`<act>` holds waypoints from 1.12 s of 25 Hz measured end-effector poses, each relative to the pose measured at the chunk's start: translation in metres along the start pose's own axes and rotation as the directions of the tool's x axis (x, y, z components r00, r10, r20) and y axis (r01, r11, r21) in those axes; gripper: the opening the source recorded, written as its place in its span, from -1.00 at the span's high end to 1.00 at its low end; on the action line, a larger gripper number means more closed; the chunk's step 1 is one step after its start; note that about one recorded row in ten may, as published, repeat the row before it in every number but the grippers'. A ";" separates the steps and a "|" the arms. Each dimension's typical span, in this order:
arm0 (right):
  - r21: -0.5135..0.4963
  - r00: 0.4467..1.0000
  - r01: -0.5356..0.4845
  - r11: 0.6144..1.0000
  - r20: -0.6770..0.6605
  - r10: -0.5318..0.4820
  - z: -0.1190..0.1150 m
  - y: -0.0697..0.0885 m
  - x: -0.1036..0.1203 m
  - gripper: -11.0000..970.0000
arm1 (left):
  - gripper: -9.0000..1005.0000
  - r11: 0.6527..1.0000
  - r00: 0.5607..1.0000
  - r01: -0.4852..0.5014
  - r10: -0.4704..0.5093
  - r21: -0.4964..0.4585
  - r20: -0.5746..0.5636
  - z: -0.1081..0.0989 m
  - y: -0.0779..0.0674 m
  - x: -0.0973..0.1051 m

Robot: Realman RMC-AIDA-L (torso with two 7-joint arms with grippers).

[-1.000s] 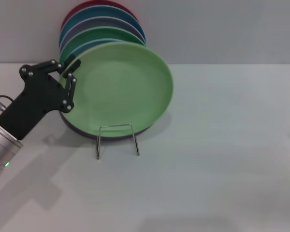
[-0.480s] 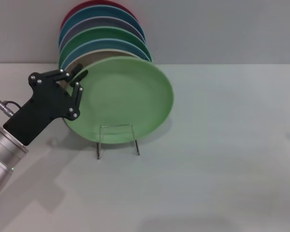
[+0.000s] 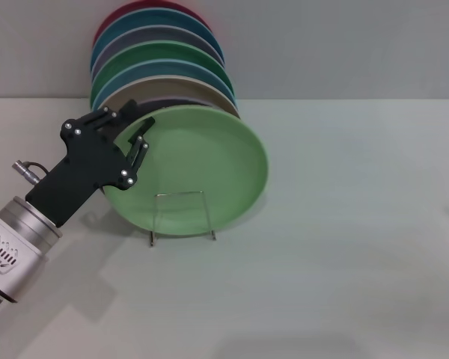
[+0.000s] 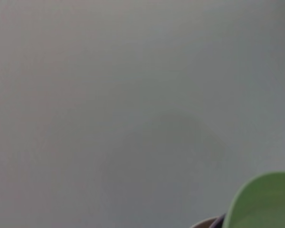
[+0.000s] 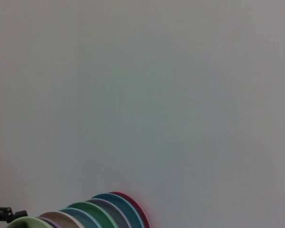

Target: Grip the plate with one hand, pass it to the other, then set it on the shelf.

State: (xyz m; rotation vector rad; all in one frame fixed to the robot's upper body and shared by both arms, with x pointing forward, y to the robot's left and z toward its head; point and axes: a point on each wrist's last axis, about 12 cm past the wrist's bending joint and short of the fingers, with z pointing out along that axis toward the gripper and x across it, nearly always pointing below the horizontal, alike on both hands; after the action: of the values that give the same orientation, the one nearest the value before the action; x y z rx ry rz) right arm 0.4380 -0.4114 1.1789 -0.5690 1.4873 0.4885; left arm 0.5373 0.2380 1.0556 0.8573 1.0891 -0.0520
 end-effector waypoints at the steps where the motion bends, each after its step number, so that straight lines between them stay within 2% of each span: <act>1: -0.001 1.000 0.004 1.000 -0.001 -0.004 0.000 0.000 -0.001 -0.44 | 0.61 1.000 1.000 0.004 -0.004 -0.005 0.002 0.000 0.000 0.000; 7: -0.003 1.000 0.012 1.000 -0.002 -0.012 0.001 0.000 -0.002 -0.44 | 0.09 1.000 1.000 -0.027 0.027 -0.015 0.014 -0.003 -0.002 -0.002; 11: -0.004 1.000 0.014 1.000 -0.001 -0.014 0.001 -0.001 -0.003 -0.44 | -0.30 0.994 0.994 -0.107 0.108 -0.037 0.035 -0.010 -0.011 -0.008; 20: -0.003 1.000 0.025 1.000 0.006 -0.025 0.000 0.000 -0.005 -0.44 | -0.51 0.991 0.991 -0.123 0.126 -0.051 0.055 -0.029 -0.024 -0.014; 21: 0.000 1.000 0.026 1.000 0.007 -0.026 -0.001 0.000 -0.005 -0.44 | -0.54 0.988 0.986 -0.133 0.141 -0.083 0.093 -0.040 -0.026 -0.020; 25: 0.023 0.998 0.046 0.999 0.051 -0.047 -0.007 0.003 -0.004 -0.44 | -0.59 0.982 0.982 -0.122 0.141 -0.143 0.125 -0.052 -0.027 -0.027; 26: 0.037 0.995 0.059 0.998 0.073 -0.062 -0.010 0.004 -0.002 -0.44 | -0.59 0.948 0.981 -0.074 0.125 -0.308 0.147 -0.067 -0.018 -0.037; 27: 0.037 0.995 0.059 0.998 0.073 -0.062 -0.010 0.004 -0.002 -0.44 | -0.59 0.948 0.981 -0.074 0.125 -0.308 0.147 -0.067 -0.018 -0.037; 28: 0.055 0.993 0.075 0.996 0.092 -0.080 -0.012 0.004 0.000 -0.44 | -0.59 0.907 0.984 -0.027 0.099 -0.420 0.150 -0.077 -0.008 -0.041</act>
State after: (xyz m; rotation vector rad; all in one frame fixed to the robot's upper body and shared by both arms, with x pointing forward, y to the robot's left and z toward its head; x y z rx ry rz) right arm 0.4263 -0.4159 1.1785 -0.5544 1.3790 0.4101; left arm 0.4554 0.2665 1.0696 0.4900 0.8674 0.1574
